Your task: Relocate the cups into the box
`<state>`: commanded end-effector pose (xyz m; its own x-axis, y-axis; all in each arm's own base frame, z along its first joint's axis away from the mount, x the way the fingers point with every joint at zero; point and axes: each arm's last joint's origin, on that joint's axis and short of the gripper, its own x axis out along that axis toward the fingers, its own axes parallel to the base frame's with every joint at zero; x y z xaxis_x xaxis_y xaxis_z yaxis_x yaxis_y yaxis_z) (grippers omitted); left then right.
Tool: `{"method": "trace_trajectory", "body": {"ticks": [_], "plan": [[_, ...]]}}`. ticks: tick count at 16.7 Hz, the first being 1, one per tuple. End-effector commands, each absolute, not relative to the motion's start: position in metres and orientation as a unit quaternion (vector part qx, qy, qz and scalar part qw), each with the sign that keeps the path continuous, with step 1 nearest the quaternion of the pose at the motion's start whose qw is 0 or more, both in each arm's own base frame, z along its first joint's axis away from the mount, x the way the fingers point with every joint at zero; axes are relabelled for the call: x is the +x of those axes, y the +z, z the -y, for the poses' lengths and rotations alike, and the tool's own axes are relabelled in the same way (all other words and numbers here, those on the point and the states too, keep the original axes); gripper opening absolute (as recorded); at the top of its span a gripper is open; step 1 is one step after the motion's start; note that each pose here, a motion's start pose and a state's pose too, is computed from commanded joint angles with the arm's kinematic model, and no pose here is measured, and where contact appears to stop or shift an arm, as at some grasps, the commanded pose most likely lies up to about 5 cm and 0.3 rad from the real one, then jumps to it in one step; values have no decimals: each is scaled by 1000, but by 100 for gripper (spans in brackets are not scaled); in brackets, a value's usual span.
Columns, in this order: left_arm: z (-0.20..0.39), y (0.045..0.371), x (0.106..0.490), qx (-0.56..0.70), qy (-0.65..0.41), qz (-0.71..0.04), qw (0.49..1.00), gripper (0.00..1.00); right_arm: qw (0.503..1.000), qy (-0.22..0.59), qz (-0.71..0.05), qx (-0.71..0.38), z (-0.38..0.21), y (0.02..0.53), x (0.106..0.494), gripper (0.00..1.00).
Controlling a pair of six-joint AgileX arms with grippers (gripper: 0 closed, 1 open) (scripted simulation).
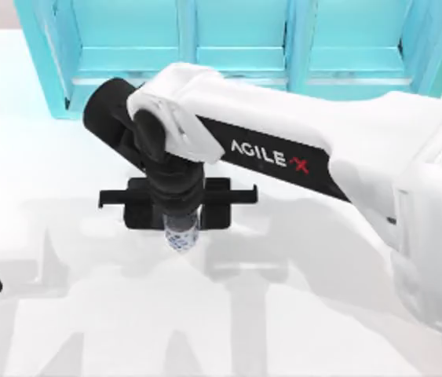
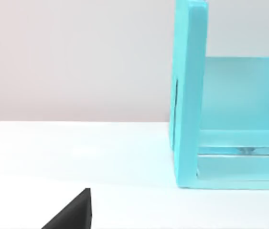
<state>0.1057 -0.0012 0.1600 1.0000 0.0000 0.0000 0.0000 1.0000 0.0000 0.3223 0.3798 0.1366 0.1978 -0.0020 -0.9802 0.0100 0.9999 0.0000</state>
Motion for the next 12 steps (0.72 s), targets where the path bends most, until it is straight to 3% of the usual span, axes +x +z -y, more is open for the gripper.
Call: {"method": "trace_trajectory", "body": {"ticks": [7, 12], "plan": [[1, 160, 106, 0, 0, 0, 1000, 100, 773, -5, -635, 1, -370, 148, 324, 0], [1, 160, 106, 0, 0, 0, 1000, 100, 778, 0, -628, 8, -313, 214, 324, 0]]}}
